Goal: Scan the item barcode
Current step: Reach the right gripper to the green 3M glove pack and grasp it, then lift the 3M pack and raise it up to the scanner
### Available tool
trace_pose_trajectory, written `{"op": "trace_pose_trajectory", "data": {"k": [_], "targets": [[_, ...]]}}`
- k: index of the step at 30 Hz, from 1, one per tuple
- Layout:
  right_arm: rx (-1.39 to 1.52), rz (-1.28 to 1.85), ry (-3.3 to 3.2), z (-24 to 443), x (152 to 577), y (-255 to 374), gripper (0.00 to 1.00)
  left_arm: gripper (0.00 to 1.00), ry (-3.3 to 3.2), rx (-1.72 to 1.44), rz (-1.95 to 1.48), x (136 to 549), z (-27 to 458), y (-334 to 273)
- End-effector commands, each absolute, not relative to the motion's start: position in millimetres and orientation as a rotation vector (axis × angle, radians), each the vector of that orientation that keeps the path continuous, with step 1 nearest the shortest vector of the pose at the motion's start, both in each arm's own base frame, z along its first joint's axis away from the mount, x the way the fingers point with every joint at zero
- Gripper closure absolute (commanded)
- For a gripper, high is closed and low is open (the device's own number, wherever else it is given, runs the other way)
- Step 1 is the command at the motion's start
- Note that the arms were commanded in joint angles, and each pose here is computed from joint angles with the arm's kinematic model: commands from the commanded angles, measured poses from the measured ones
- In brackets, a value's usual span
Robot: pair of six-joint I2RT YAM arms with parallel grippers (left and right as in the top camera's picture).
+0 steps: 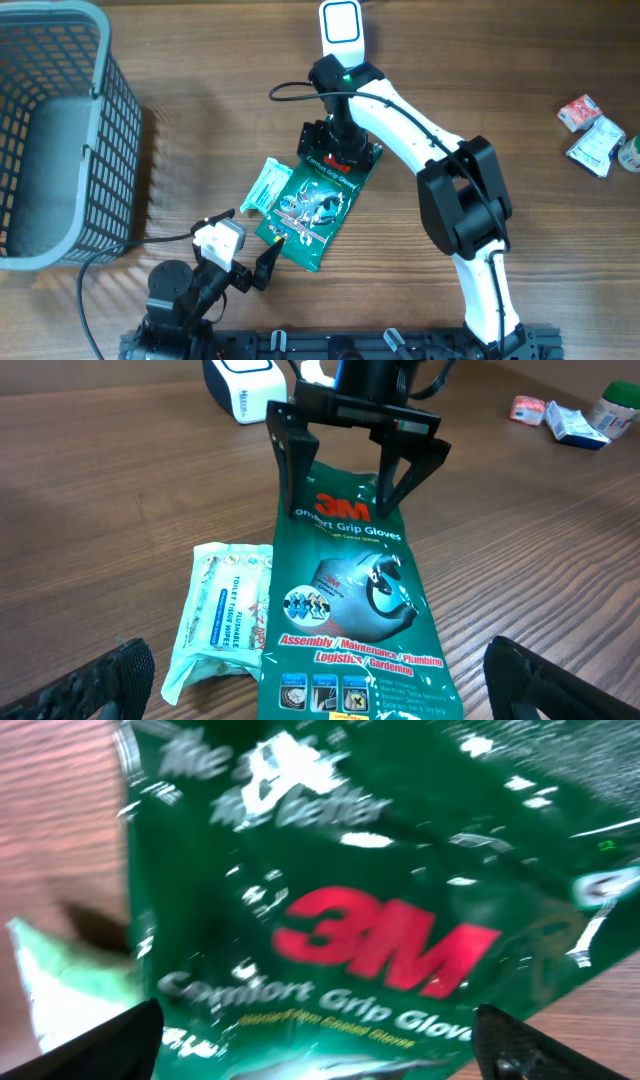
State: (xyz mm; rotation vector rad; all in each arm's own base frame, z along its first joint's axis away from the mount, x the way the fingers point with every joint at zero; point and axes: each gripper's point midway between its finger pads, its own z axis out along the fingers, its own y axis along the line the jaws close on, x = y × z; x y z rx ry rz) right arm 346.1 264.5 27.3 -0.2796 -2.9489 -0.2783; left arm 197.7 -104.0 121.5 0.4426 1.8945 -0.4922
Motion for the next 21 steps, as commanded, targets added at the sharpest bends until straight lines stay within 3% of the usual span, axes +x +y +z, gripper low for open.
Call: {"op": "trace_pose_trajectory", "data": {"k": [1, 4, 6, 8, 10, 11, 17, 21], "targets": [[-0.455, 0.039, -2.951, -14, 347, 216, 0.13, 0.00, 1.891, 0.441, -0.489, 198, 122, -103], [-0.500, 0.147, -2.923, -32, 338, 196, 0.15, 0.00, 1.891, 0.441, -0.489, 198, 122, -103], [-0.487, 0.126, -2.912, -42, 332, 196, 0.24, 0.00, 1.891, 0.441, -0.489, 198, 122, -103], [-0.492, 0.125, -2.879, -56, 322, 195, 0.47, 0.00, 1.891, 0.441, -0.489, 198, 122, -103], [-0.509, 0.120, -2.818, -62, 311, 191, 0.88, 0.00, 1.891, 0.441, -0.489, 198, 122, -103], [-0.527, 0.113, -2.782, -60, 307, 188, 0.96, 0.00, 1.891, 0.441, -0.489, 198, 122, -103], [-0.690, -0.090, -2.365, -2, 273, 182, 0.95, 0.00, 1.891, 0.441, -0.489, 198, 122, -103], [-0.476, -0.452, -2.277, 22, 274, 191, 0.96, 0.00, 1.891, 0.441, -0.489, 198, 122, -103]]}}
